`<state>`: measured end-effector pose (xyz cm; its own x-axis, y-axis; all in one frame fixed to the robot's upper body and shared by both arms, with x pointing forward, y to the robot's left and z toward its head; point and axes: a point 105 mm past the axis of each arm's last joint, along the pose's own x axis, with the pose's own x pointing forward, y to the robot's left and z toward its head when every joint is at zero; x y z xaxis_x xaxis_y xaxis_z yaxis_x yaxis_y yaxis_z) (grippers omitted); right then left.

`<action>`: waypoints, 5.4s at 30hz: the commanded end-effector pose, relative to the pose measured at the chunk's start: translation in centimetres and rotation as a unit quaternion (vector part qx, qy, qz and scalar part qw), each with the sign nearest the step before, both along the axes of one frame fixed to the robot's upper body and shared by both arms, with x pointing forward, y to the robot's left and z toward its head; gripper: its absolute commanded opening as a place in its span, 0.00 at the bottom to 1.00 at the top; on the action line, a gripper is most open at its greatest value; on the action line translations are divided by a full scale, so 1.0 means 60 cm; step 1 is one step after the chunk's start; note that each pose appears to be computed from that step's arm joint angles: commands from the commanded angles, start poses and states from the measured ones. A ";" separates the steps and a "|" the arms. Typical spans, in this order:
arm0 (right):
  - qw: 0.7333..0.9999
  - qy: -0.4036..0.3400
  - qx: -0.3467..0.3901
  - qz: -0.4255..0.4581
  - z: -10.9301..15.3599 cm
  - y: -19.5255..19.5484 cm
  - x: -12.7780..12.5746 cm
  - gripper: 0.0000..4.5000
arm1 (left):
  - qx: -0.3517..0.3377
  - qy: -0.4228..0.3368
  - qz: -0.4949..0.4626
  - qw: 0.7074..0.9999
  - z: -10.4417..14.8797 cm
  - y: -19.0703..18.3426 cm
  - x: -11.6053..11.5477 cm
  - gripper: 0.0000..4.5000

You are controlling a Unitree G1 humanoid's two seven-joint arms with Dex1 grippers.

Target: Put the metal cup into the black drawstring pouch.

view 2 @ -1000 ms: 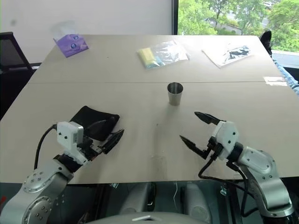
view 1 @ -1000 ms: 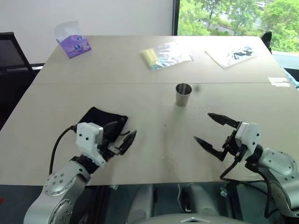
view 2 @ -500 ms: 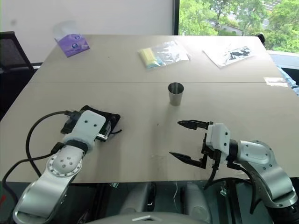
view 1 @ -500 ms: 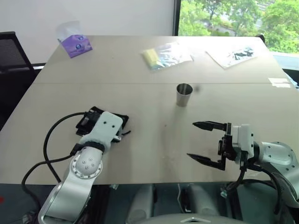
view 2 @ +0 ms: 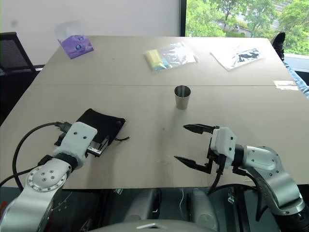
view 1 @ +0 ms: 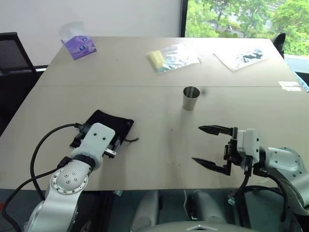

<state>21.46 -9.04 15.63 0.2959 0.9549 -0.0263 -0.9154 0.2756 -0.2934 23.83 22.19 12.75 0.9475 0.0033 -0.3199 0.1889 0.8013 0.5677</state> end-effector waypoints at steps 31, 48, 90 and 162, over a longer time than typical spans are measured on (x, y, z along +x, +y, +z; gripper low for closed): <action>1.000 -0.026 0.012 -0.009 0.009 0.003 0.002 0.99 | 0.151 -0.087 0.034 0.984 0.021 0.112 0.052 1.00; 0.999 -0.029 0.017 -0.008 0.007 0.010 0.005 0.99 | 0.234 -0.099 -0.013 0.967 0.028 0.052 0.098 1.00; 0.950 0.087 -0.079 -0.290 0.132 0.031 0.275 1.00 | -0.135 0.036 -0.036 0.990 0.041 -0.033 0.157 0.01; 0.950 0.081 0.251 -0.166 0.002 0.086 0.142 0.02 | -0.538 0.287 -0.087 0.788 0.029 -0.211 0.198 0.00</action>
